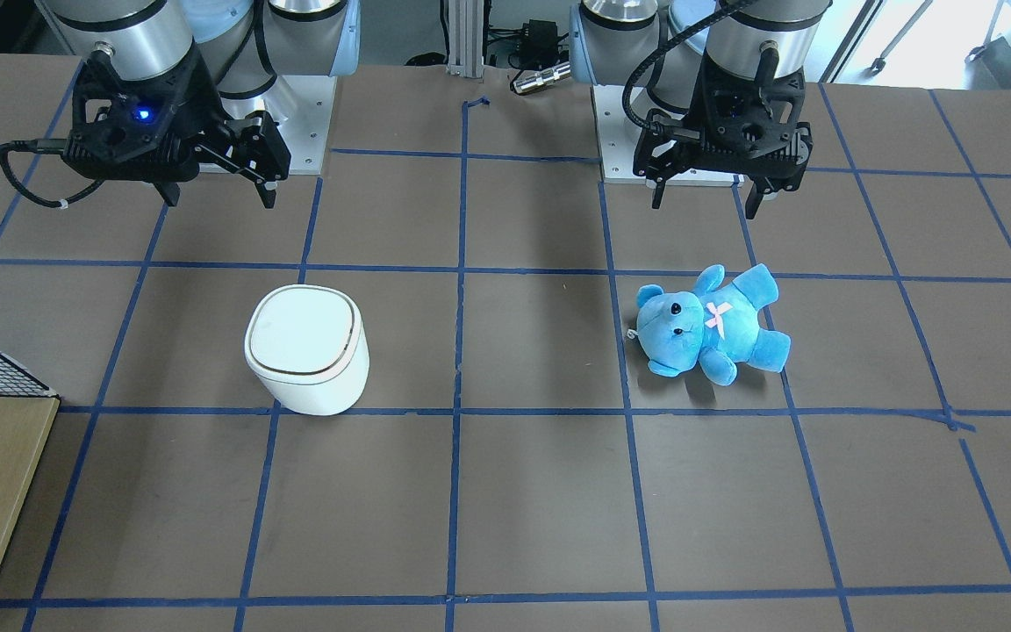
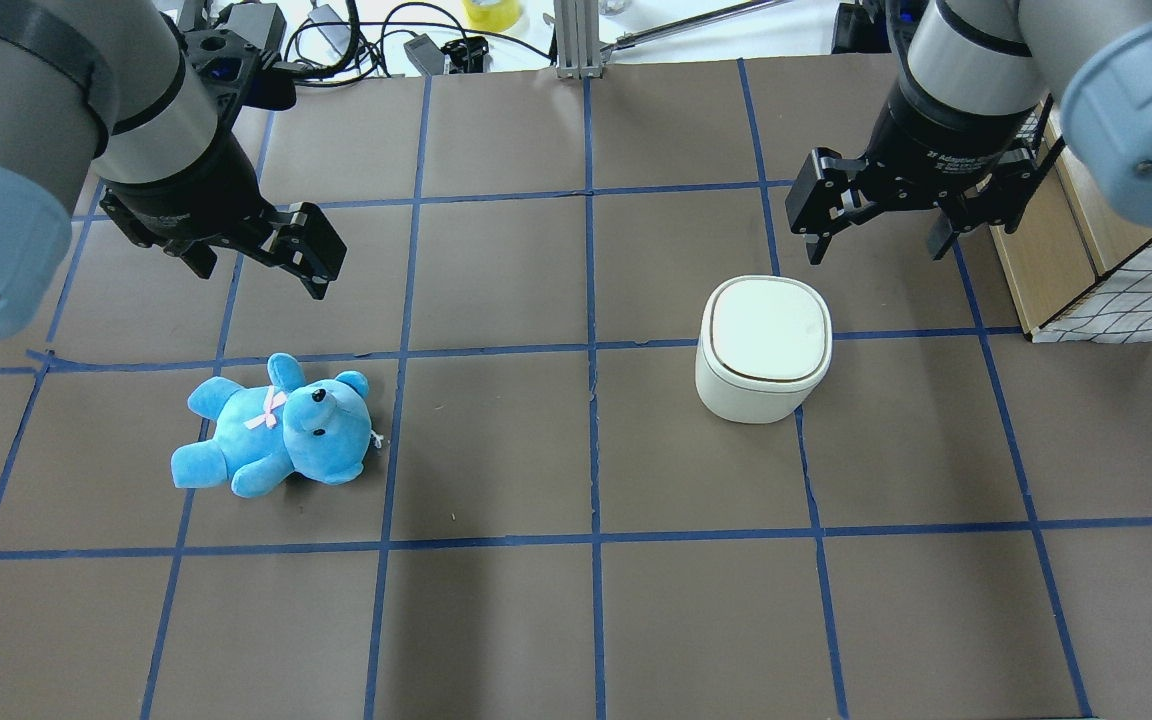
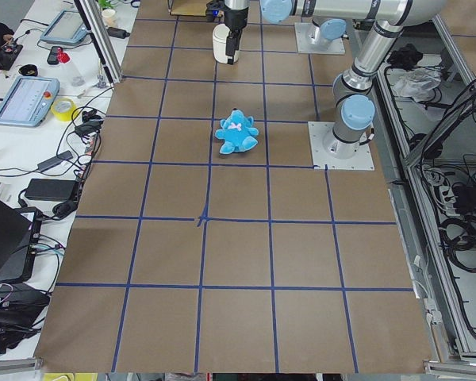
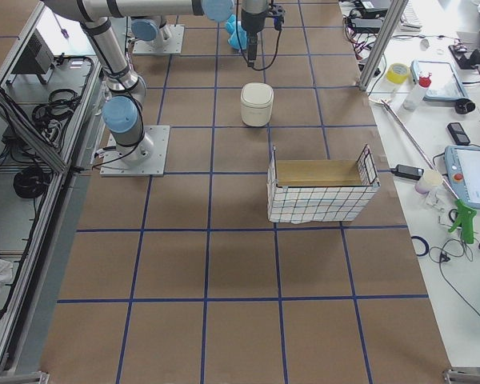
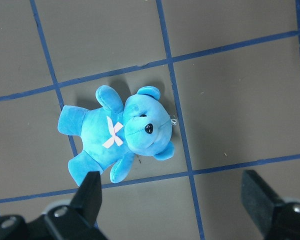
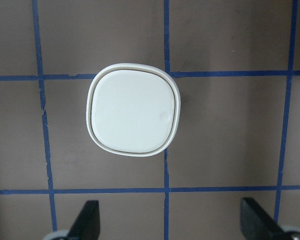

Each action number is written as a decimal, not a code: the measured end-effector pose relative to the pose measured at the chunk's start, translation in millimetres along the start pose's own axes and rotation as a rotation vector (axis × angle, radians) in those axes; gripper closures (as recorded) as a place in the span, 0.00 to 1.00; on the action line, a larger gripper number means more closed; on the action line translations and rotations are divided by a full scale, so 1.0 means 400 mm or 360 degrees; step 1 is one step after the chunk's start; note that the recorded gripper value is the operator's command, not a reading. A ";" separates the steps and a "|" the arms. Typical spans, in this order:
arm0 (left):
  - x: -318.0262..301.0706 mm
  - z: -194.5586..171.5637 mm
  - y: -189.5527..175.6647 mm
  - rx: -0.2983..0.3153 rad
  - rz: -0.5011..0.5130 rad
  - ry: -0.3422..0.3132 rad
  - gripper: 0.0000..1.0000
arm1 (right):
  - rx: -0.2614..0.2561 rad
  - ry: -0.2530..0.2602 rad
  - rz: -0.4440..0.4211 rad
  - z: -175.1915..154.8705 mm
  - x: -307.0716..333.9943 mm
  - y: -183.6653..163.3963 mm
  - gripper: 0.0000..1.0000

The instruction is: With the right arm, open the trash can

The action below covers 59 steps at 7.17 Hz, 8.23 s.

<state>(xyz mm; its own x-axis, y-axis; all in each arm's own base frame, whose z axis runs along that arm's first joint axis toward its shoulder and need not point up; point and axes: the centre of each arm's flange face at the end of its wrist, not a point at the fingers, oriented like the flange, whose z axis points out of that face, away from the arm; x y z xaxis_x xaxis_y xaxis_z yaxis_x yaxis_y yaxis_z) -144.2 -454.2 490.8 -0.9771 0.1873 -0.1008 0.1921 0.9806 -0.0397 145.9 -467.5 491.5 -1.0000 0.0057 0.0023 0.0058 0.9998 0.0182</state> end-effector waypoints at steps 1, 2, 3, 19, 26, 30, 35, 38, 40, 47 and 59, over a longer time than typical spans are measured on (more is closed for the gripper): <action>0.000 0.000 0.000 0.0000 0.0000 0.0000 0.00 | -0.0001 0.0003 0.0002 0.000 0.002 0.000 0.00; 0.000 0.000 0.000 0.0000 0.0000 0.0000 0.00 | -0.0002 0.0005 0.0003 0.000 0.003 0.000 0.00; 0.000 0.000 0.000 0.0000 0.0000 0.0000 0.00 | -0.0003 0.0008 0.0003 0.000 0.004 0.000 0.00; 0.000 0.000 0.000 0.0000 0.0000 0.0000 0.00 | 0.0013 0.0014 0.0001 -0.002 0.005 -0.003 0.35; 0.000 0.000 0.000 0.0000 0.0000 0.0000 0.00 | 0.0006 -0.0010 0.0017 0.004 0.013 -0.011 1.00; 0.000 0.000 0.000 0.0000 0.0000 0.0000 0.00 | -0.0053 -0.0019 0.0037 0.078 0.011 -0.070 1.00; 0.000 0.000 0.000 0.0000 0.0000 0.0000 0.00 | -0.0085 -0.0020 0.0048 0.286 0.006 -0.136 1.00; 0.000 0.000 0.000 0.0000 0.0000 0.0000 0.00 | -0.0099 -0.0019 0.0046 0.372 0.006 -0.130 1.00; 0.000 0.000 0.000 0.0000 0.0000 0.0000 0.00 | -0.0129 -0.0016 0.0043 0.397 0.007 -0.127 1.00; 0.000 0.000 0.000 0.0000 0.0000 0.0000 0.00 | -0.0185 -0.0013 0.0053 0.445 0.007 -0.133 1.00; 0.000 0.000 0.000 0.0000 0.0000 0.0000 0.00 | 0.0104 -0.0016 0.0064 0.171 0.008 -0.144 0.00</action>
<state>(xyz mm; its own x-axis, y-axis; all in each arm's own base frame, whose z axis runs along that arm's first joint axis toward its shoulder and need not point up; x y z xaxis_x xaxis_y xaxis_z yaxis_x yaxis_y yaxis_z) -144.2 -454.2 490.8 -0.9771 0.1873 -0.1008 0.1921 0.9806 -0.0398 142.4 -524.0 422.2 -0.9989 0.0458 -0.0084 0.0461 0.9978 -0.0468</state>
